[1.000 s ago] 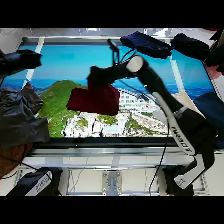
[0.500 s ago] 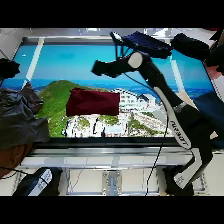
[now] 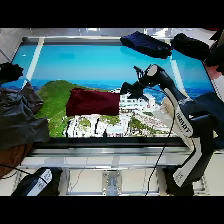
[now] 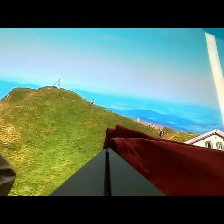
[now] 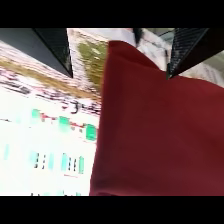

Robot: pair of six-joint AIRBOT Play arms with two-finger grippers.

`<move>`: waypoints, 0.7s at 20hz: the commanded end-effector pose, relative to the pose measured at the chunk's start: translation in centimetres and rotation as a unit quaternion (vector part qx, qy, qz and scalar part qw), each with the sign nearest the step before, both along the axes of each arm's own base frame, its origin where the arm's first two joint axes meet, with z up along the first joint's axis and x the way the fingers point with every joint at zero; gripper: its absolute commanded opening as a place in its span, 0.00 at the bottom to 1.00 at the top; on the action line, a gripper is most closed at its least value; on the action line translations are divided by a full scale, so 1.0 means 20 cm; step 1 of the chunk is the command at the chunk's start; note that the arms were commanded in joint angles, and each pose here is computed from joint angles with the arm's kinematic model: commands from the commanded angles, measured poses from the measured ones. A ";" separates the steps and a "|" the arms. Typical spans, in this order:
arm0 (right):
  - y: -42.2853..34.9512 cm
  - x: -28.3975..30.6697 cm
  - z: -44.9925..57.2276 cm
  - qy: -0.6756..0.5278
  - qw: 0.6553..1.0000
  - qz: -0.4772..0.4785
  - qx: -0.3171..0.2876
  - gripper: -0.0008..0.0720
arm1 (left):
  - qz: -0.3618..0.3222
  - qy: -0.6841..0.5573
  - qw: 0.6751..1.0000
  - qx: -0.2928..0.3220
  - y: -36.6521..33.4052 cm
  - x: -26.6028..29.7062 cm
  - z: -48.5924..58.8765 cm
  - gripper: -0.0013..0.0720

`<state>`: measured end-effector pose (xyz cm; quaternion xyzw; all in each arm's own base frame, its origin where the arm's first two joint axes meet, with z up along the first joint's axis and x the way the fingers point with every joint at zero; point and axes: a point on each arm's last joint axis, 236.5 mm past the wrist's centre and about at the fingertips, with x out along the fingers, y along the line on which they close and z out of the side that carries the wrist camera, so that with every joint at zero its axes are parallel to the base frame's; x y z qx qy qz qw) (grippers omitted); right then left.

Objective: Fold the shirts.

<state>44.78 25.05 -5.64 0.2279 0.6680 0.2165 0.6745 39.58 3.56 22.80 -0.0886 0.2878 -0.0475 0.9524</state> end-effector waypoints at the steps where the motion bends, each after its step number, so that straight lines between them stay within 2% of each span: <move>1: 0.18 -0.05 -0.16 0.030 0.998 -0.013 0.048 0.91 | 0.000 0.003 1.000 -0.001 0.00 0.00 -0.01 0.03; 3: 0.29 -0.06 -0.19 0.026 0.998 -0.013 0.060 0.91 | 0.000 0.003 1.000 -0.001 0.00 0.00 -0.01 0.03; 4: 0.36 -0.08 -0.19 0.027 0.997 -0.008 0.074 0.85 | 0.000 0.003 1.000 -0.002 0.00 0.00 -0.01 0.03; 6: 0.52 -0.14 -0.12 0.029 0.992 0.012 0.122 0.66 | -0.003 0.008 1.000 -0.002 0.00 0.00 -0.02 0.03; 7: 0.59 -0.15 -0.05 0.025 0.988 0.019 0.154 0.45 | -0.006 0.014 1.000 -0.003 -0.01 -0.01 -0.03 0.03; 8: 0.65 -0.15 0.05 0.011 0.982 0.036 0.185 0.19 | -0.008 0.019 1.000 -0.004 -0.02 -0.02 -0.04 0.03; 9: 0.68 -0.13 0.14 -0.007 0.978 0.049 0.203 0.05 | -0.010 0.023 1.000 -0.005 -0.02 -0.03 -0.05 0.03; 12: 0.60 0.04 0.44 -0.088 0.973 0.068 0.203 0.04 | -0.012 0.026 1.000 -0.005 -0.03 -0.03 -0.05 0.03; 14: 0.43 0.13 0.64 -0.119 0.974 0.071 0.177 0.04 | -0.012 0.027 1.000 -0.005 -0.03 -0.03 -0.05 0.03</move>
